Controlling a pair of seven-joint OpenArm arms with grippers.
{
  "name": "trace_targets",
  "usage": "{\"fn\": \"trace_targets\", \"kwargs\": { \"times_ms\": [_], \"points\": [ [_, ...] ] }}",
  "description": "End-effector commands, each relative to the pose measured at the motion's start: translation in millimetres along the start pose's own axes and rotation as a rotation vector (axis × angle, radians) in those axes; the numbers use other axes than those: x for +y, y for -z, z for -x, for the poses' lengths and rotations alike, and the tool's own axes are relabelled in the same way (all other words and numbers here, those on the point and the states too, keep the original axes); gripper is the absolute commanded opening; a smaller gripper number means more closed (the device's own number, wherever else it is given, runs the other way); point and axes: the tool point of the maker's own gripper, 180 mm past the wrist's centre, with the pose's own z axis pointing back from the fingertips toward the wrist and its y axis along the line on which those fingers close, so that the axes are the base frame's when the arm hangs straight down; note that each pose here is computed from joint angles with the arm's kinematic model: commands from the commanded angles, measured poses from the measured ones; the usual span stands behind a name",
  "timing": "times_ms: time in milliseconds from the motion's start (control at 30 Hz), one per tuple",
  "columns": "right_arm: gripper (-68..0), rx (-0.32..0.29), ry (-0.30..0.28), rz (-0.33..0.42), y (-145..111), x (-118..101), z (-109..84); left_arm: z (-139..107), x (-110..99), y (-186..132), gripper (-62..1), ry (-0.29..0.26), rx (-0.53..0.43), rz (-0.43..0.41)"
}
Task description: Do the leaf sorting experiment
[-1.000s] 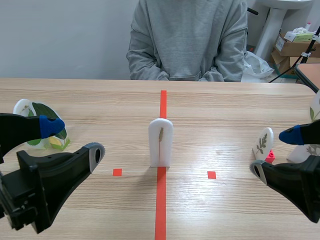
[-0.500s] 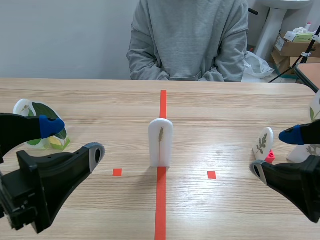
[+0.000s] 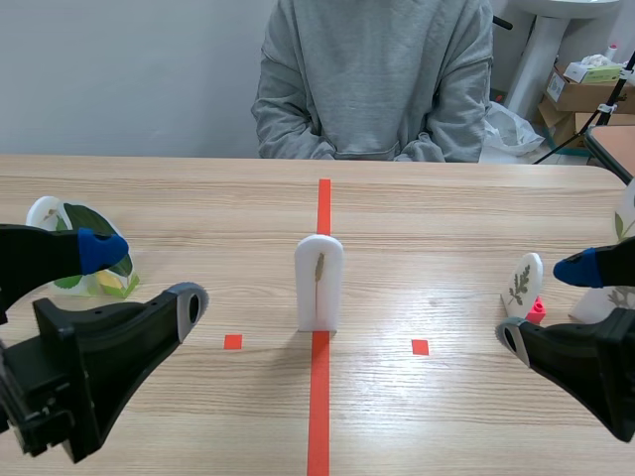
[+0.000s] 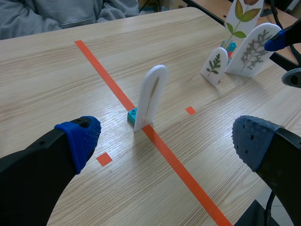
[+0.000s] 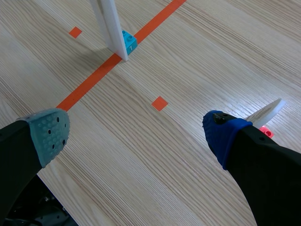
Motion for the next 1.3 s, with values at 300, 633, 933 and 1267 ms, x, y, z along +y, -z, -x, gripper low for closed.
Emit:
{"fn": "trace_targets", "kwargs": {
  "times_ms": [300,633,933,1267],
  "points": [
    [-9.8,-0.027,-0.024,-0.012,-1.4,0.5,-10.4,-9.6,-0.7,0.3,-0.9,0.017,-0.046,0.009],
    [-9.8,-0.026,-0.024,-0.012,-1.4,0.4,-10.2,6.7,26.2,19.1,-0.9,0.246,0.067,0.041],
    [-9.8,-0.026,-0.024,-0.012,-1.4,0.4,-10.3,31.8,65.1,45.8,-1.1,0.320,0.129,0.055],
    [-9.8,-0.027,-0.024,-0.012,-1.4,0.5,-10.3,65.4,69.4,78.0,-1.4,0.273,0.185,0.137]
  ]
}}
